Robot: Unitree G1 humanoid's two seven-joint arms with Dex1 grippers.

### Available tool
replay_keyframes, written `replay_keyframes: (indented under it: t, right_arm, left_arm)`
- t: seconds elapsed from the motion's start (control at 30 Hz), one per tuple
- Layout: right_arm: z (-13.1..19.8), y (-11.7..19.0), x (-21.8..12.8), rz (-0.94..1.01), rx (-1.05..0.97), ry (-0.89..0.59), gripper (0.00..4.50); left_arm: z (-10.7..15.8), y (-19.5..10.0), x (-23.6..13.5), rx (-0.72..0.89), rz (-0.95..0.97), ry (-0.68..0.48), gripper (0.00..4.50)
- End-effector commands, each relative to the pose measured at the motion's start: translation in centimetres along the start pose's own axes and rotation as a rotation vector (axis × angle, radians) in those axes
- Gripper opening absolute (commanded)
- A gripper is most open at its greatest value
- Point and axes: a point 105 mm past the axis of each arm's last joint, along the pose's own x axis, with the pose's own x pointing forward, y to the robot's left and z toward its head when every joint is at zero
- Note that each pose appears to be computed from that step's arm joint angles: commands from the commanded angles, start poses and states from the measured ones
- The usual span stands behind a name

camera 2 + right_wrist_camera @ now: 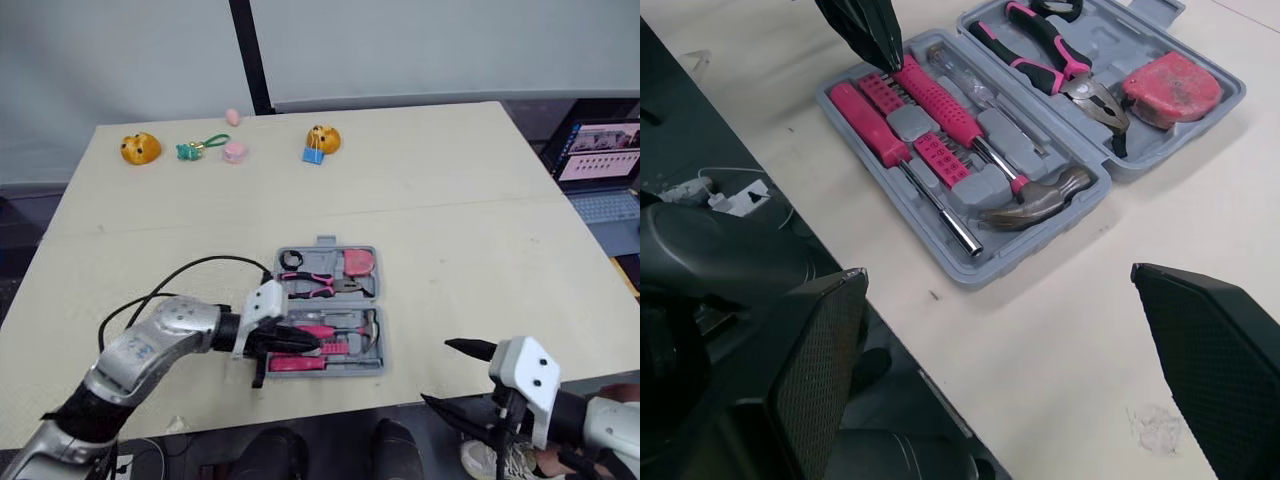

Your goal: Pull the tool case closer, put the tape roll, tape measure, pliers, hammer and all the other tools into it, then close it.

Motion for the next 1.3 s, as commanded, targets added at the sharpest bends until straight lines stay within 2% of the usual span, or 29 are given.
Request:
replay_keyframes:
  t: [0.03, 0.5, 1.3]
  right_arm:
    - [0.6, -0.2, -0.3, -0.019, -0.022, -0.015, 4.5]
    - [1.1, -0.2, 0.2, -0.018, -0.026, -0.033, 4.5]
    - [1.3, -0.1, 0.2, -0.035, -0.017, -0.03, 4.5]
  left_arm:
    - [0.3, 0.3, -0.4, 0.096, 0.029, -0.038, 0.09]
    - [-2.1, -0.9, 1.0, 0.157, -0.009, 0.002, 0.09]
    - [-5.2, -1.3, 1.6, 0.106, -0.011, 0.093, 0.09]
